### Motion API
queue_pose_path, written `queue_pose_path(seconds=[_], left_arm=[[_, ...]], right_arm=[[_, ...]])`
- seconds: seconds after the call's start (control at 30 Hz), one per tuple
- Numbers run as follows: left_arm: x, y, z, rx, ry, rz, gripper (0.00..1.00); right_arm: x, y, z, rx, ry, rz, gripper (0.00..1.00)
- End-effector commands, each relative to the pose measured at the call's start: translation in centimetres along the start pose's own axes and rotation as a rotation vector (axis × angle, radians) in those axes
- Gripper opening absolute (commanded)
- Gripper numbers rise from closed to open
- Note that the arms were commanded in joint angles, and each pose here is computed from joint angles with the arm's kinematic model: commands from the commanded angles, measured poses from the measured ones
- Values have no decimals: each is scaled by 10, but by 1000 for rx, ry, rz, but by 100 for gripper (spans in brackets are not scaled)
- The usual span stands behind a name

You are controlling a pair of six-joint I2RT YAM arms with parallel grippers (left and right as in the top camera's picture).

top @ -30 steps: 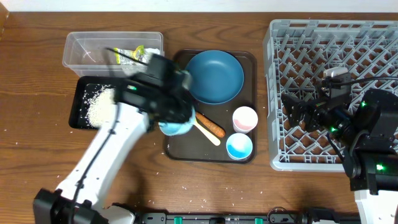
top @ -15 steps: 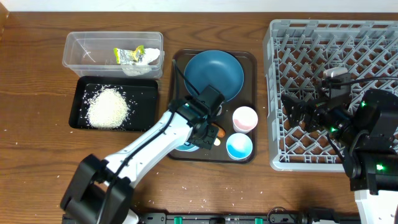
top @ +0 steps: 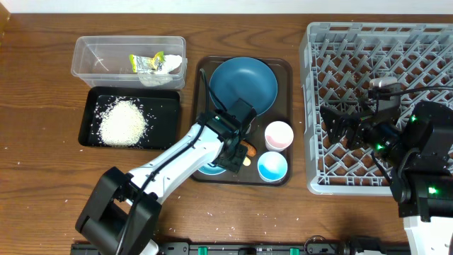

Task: Sort waste into correct bins and load items into the dishwasher rack
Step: 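Grasp light-blue cup with left gripper and lift it up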

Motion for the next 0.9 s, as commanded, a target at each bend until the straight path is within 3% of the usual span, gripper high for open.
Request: queue_pose_path(seconds=[0.0,0.3,0.87], left_arm=[[29,18,-6,-10,-30,-85,54],[55,19,-32,-135,-225,-152,66],[38,27,-63,-232,-232,-167,74]], right_arm=[[2,5,7,-2,21,-10,99],[2,5,7,-3,21,-9,99],[2,4,7,-6,20,-2,99]])
Point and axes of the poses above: each gripper's point midway between its finger pads, its own x axis back along the fingers, its own z axis along the line the jaws close on, y = z × x, the point moved 5 cm from there along x, back along the fingers, and after that the axes turned 5 degrees about -x, right-handed, at the moved point
